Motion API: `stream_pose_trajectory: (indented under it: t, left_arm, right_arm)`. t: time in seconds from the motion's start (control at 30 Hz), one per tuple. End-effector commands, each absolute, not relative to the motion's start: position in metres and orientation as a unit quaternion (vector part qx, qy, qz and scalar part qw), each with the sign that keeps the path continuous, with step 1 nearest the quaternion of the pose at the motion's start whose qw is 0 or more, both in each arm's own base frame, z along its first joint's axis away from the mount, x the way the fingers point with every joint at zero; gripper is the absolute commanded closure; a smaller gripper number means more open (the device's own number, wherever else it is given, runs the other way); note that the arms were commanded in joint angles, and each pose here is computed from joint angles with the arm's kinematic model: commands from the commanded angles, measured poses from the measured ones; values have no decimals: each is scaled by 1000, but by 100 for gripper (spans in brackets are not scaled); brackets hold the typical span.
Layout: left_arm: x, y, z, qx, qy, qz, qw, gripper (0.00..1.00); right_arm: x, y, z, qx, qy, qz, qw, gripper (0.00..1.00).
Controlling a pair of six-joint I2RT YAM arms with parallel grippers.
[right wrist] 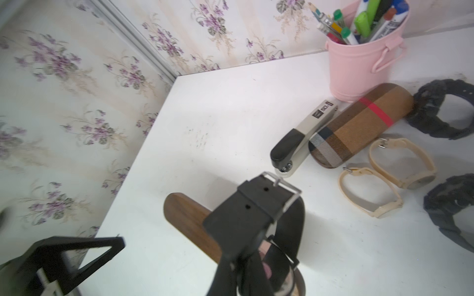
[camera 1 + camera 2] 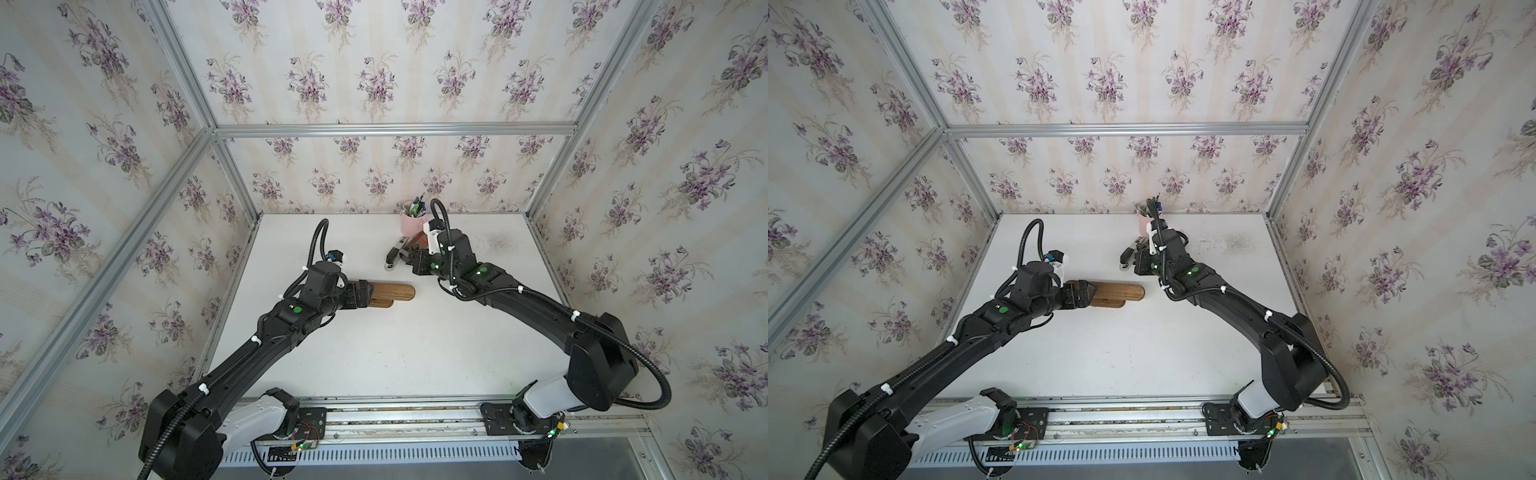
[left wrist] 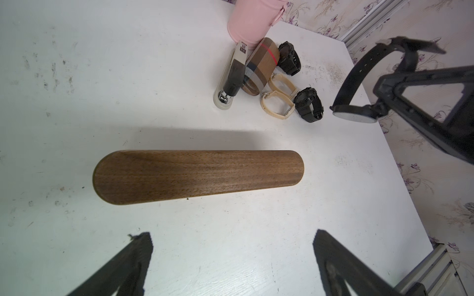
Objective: Place watch on stand
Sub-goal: Pick up the watch at the center of the board.
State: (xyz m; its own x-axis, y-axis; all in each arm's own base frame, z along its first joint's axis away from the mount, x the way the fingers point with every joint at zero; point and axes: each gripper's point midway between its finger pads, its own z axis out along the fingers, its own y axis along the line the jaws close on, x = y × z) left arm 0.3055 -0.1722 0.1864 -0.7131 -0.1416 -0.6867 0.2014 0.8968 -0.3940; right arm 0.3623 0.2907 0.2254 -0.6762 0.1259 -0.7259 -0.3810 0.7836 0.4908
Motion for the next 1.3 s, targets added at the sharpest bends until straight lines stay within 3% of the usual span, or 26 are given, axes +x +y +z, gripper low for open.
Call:
stream_pose_trajectory:
  t: [0.0,0.13,0.33,0.77,1.03,1.17,1.27]
  left_arm:
    - [319,-188,213,37,872,-260,413,1]
    - [332,-208,235,53,846,-305,433,1]
    - [340,-243,247,93,817,-379,425,12]
    - [323,-266,250,162,794,-393,435,24]
    - [321,-277,258,174,775,-426,433,41]
    - [321,-284,250,178,783,-427,416,63]
    - [322,-285,244,173,790,-425,406,71]
  right_arm:
    - [342,305,245,-107,834,380,386,100]
    - [319,312,251,-143,824,396,379,100]
    - [292,322,261,-182,804,426,372,100]
    - [269,331,284,-217,772,473,364,99]
    - [264,336,280,-225,774,474,354,98]
    - [266,337,281,-224,773,474,358,95]
    - [267,338,282,-223,772,475,359,93]
